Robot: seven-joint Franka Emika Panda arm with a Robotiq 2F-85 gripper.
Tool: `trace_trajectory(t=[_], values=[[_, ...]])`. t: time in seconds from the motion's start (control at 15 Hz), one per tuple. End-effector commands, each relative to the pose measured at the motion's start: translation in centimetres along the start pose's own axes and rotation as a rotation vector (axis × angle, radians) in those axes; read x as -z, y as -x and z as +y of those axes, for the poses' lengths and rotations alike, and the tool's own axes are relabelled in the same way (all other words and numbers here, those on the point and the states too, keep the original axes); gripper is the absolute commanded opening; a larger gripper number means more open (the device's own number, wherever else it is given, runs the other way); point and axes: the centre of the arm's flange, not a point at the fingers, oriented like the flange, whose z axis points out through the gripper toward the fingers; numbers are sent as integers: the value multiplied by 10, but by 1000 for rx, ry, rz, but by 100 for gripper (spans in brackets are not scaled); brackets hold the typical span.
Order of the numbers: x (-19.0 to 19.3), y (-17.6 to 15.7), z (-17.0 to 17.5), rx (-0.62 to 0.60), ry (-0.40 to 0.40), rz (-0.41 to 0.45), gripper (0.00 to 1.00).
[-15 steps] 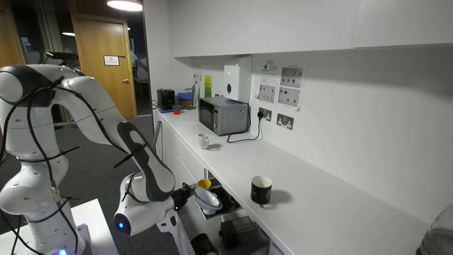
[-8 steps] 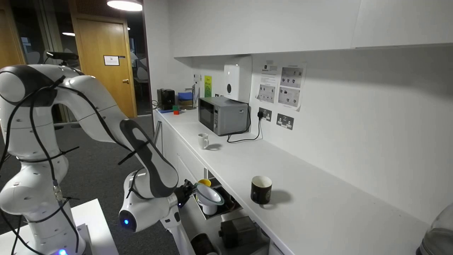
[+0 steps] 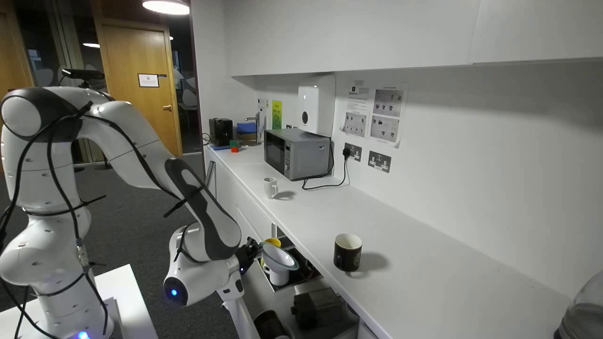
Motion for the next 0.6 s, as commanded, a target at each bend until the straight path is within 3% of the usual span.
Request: trace_trajectory(t=[0.0,0.53], values=[[-9,-4,-4,11,-10,-23,1],[-25,-8,5,6,21,-48,1]])
